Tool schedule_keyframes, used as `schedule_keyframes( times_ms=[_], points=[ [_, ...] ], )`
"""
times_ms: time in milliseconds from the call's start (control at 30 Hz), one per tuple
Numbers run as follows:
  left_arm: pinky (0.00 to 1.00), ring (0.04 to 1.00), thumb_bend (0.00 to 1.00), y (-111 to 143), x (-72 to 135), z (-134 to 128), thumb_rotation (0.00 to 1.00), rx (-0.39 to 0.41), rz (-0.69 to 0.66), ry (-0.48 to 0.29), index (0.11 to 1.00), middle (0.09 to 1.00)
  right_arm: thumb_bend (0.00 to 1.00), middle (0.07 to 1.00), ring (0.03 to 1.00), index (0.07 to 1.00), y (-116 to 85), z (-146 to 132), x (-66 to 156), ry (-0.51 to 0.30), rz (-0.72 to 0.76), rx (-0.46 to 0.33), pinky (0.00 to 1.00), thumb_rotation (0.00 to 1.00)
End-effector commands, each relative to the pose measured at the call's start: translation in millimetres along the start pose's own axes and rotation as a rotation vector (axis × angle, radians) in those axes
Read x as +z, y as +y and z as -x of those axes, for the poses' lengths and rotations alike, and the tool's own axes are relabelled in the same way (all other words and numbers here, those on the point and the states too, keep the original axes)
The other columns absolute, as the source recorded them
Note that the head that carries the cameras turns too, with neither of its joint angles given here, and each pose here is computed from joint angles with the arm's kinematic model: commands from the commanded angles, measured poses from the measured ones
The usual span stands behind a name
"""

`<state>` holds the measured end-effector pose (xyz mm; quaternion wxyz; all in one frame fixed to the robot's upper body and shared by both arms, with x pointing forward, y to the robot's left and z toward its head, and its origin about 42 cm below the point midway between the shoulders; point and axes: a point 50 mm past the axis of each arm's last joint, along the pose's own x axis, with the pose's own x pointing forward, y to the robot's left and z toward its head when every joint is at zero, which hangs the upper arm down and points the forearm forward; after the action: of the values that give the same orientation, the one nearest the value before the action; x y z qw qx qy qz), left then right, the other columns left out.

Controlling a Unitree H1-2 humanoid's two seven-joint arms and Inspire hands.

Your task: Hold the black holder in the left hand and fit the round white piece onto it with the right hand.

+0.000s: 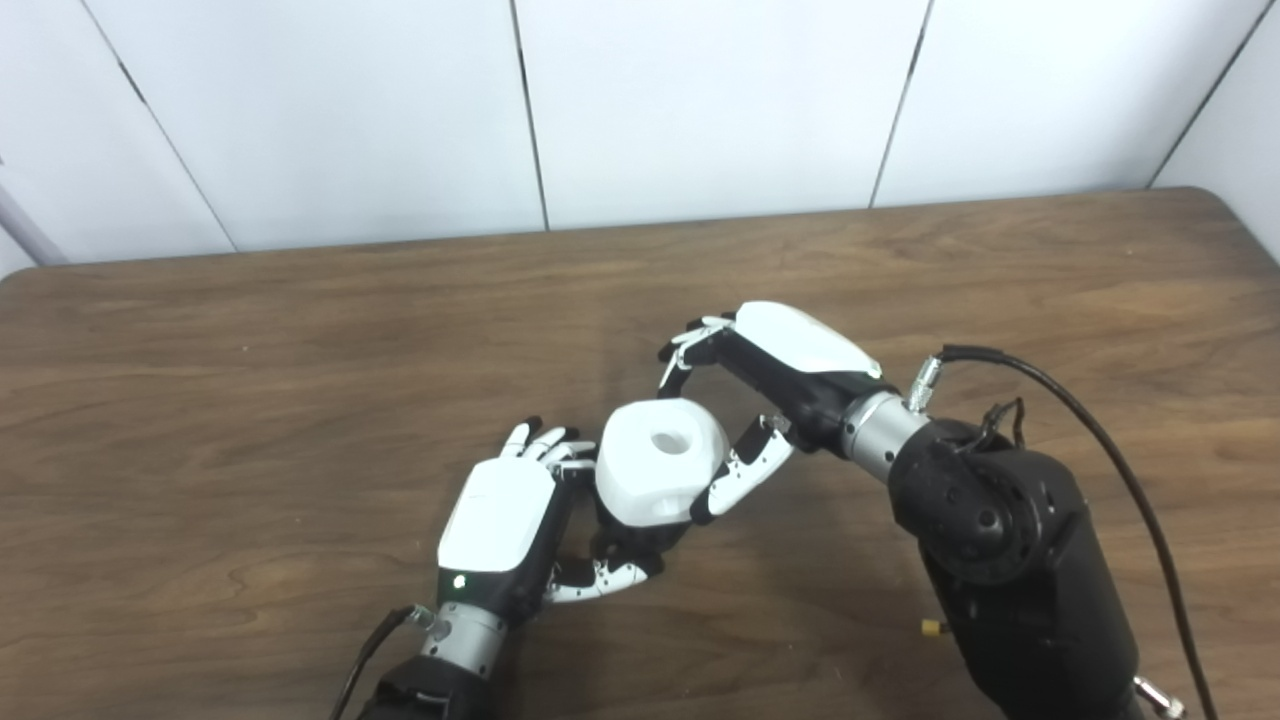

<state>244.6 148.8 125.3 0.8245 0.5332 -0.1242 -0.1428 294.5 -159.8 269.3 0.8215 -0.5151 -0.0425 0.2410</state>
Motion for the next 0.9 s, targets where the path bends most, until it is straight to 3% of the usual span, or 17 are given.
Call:
schedule_keyframes(
  times_ms=[0, 867],
  points=[
    [0.97, 0.875, 0.52, -10.5, 4.5, 0.3, 0.05, -0.058, -0.016, -0.014, 0.487, 0.774, 0.52, 0.839, 0.943, 0.484, -4.5, -1.6, 4.7, -0.024, 0.028, -0.02, 1.0, 0.13],
    [0.97, 0.876, 0.52, -11.1, 7.8, -0.9, 0.05, -0.062, -0.015, -0.013, 0.487, 0.776, 0.52, 0.827, 0.934, 0.483, 4.5, 1.2, 8.3, -0.056, 0.075, 0.018, 1.0, 0.13]
  ],
)
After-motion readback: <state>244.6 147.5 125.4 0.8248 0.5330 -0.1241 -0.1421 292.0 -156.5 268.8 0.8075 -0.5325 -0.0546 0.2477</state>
